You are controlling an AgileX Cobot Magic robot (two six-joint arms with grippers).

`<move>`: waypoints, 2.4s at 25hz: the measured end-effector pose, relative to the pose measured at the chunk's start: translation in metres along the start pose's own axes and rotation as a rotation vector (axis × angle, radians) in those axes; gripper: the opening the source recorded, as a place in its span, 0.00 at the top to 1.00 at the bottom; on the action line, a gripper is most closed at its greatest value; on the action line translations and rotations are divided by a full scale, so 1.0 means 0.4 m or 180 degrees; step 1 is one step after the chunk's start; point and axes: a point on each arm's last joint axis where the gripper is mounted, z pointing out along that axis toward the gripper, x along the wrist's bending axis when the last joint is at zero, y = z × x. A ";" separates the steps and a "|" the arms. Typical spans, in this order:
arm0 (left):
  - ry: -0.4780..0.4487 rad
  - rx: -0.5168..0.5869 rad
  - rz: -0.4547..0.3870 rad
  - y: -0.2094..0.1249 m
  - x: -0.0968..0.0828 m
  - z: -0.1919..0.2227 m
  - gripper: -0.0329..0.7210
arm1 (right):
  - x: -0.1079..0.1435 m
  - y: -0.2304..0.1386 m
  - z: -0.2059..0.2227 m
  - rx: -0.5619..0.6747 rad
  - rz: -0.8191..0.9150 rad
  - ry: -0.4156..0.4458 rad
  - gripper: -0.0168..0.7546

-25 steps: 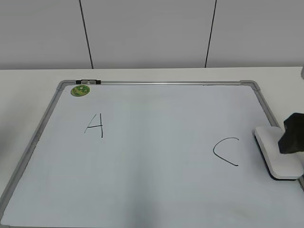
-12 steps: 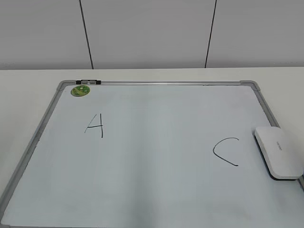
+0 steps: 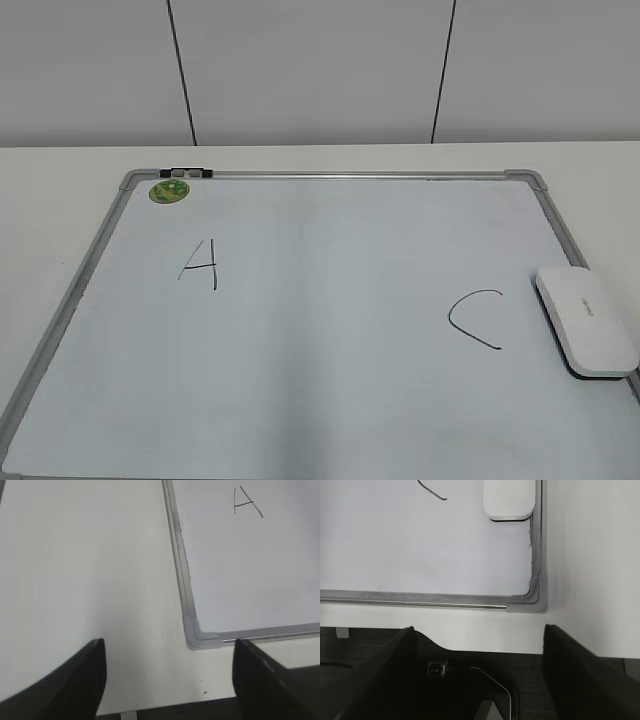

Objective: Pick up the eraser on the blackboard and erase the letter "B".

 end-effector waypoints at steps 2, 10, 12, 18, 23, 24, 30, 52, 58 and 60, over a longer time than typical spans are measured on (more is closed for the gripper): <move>0.0052 -0.0072 0.0026 -0.017 0.006 -0.016 0.19 | -0.004 -0.018 -0.017 -0.0102 -0.0041 -0.0037 0.23; 0.0131 -0.0118 0.0054 -0.056 0.013 -0.017 0.19 | -0.027 -0.060 -0.054 -0.0432 -0.0175 -0.0319 0.23; 0.0145 -0.0111 0.0059 -0.062 0.014 -0.014 0.19 | -0.030 -0.062 -0.046 -0.0431 -0.0186 -0.0353 0.23; 0.0154 -0.0194 0.0068 -0.060 0.014 -0.009 0.20 | -0.033 -0.062 -0.026 -0.0492 -0.0204 -0.0362 0.23; 0.0146 -0.0259 0.0079 -0.060 0.013 0.008 0.23 | -0.033 -0.060 -0.027 -0.0522 -0.0200 -0.0358 0.23; 0.0145 -0.0267 0.0080 -0.060 0.013 0.009 0.23 | -0.033 -0.060 -0.027 -0.0522 -0.0200 -0.0358 0.23; 0.0144 -0.0283 0.0080 -0.059 0.013 0.009 0.28 | -0.033 -0.060 -0.027 -0.0522 -0.0200 -0.0358 0.23; 0.0358 -0.0590 -0.0096 -0.085 0.014 -0.020 0.33 | -0.034 -0.108 -0.069 -0.1104 -0.0047 -0.0484 0.23; 0.0449 -0.0586 -0.0160 -0.085 0.013 -0.021 0.33 | -0.033 -0.124 -0.079 -0.1272 -0.0004 -0.0531 0.23; 0.0465 -0.0586 -0.0171 -0.085 0.013 -0.021 0.33 | -0.032 -0.124 -0.079 -0.1278 -0.0003 -0.0532 0.23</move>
